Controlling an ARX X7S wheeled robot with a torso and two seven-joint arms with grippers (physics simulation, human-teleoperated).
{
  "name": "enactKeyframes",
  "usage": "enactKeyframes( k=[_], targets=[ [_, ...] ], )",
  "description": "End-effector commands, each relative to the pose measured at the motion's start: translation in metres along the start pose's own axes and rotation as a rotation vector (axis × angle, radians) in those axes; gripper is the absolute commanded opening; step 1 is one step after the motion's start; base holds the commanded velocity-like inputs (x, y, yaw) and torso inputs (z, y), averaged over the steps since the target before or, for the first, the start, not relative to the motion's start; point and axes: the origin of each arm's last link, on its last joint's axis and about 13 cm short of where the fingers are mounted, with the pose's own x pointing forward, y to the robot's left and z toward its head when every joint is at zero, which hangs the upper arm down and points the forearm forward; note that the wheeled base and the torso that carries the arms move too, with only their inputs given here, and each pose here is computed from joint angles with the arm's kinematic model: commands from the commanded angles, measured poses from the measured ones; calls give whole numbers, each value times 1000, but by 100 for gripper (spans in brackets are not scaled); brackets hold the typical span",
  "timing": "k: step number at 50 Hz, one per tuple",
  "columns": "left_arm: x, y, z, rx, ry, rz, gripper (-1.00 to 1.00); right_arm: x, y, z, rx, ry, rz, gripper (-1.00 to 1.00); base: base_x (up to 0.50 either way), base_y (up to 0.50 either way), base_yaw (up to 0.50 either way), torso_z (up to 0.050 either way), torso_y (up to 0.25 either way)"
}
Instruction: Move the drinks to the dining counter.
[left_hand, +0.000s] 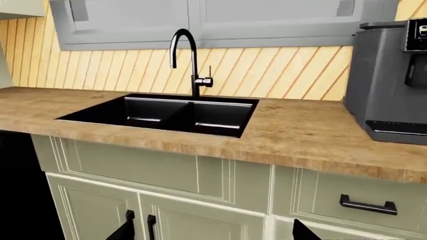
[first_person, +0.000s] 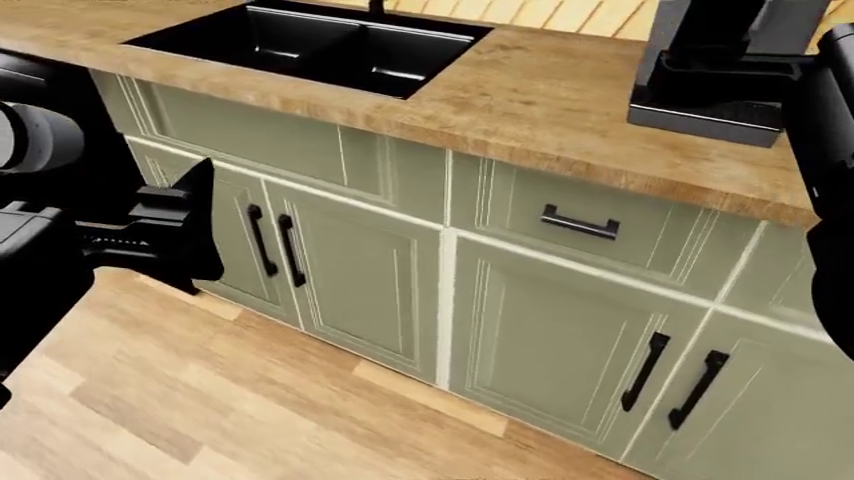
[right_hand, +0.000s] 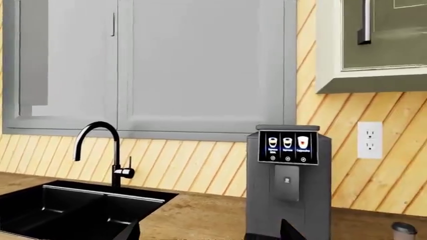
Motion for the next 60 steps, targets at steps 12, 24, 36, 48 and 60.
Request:
enactKeyframes(
  k=[12, 24, 36, 48, 60],
  targets=[
    [0, 0, 1, 4, -1, -1, 100, 1, 0, 1, 5, 8, 0, 100, 0, 0, -500, 0, 0],
    [0, 1, 1, 4, 0, -1, 100, 2, 1, 0, 6, 10, 2, 100, 0, 0, -500, 0, 0],
    [-1, 0, 0, 5, 0, -1, 100, 1, 0, -2, 4, 16, -2, 100, 0, 0, -500, 0, 0],
    [-1, 0, -1, 10, 3, -1, 100, 1, 0, -3, 1, 20, -1, 100, 0, 0, -500, 0, 0],
    [-1, 0, 0, 9, 2, -1, 100, 2, 1, -3, 0, 23, 3, 100, 0, 0, -500, 0, 0]
  ],
)
